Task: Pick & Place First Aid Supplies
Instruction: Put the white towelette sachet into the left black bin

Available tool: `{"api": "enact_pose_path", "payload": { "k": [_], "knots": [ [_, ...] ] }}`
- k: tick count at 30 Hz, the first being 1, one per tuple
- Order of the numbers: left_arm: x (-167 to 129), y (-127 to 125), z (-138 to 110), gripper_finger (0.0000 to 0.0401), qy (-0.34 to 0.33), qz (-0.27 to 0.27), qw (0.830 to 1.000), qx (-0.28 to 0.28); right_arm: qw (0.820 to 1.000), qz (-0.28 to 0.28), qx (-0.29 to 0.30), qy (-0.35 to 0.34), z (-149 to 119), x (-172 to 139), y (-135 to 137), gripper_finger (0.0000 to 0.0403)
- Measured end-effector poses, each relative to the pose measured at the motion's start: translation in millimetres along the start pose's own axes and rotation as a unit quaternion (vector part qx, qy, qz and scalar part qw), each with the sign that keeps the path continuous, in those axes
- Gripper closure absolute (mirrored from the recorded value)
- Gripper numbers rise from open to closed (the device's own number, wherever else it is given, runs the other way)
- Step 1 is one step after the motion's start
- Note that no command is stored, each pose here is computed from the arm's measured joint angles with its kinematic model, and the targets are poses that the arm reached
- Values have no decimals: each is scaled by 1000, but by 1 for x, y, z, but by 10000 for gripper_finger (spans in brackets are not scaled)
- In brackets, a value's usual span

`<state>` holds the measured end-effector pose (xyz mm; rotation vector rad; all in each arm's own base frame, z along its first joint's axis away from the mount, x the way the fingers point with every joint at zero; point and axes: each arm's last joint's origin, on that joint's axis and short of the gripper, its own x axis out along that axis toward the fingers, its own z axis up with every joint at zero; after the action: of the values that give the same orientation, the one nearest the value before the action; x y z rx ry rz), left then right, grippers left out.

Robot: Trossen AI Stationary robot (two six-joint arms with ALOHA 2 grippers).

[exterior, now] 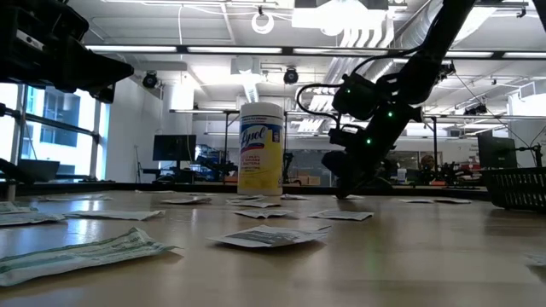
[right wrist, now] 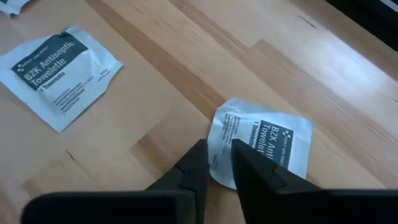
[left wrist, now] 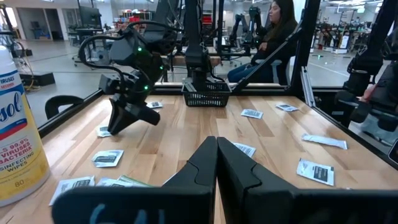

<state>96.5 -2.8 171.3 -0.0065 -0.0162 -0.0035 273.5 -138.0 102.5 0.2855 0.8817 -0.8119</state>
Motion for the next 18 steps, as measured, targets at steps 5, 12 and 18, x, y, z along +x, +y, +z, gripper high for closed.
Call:
{"api": "enact_pose_path", "payload": {
  "k": [5, 12, 18],
  "knots": [
    [0, 0, 0, 400, 0, 0, 1000, 0, 1000, 0, 5, 3, -1, 0, 0, 389],
    [0, 0, 0, 400, 0, 0, 1000, 0, 1000, 11, 6, 5, 0, -2, 0, 398],
    [0, 0, 0, 400, 0, 0, 1000, 0, 999, 47, 0, -1, 6, -23, 2, 400]
  ]
}}
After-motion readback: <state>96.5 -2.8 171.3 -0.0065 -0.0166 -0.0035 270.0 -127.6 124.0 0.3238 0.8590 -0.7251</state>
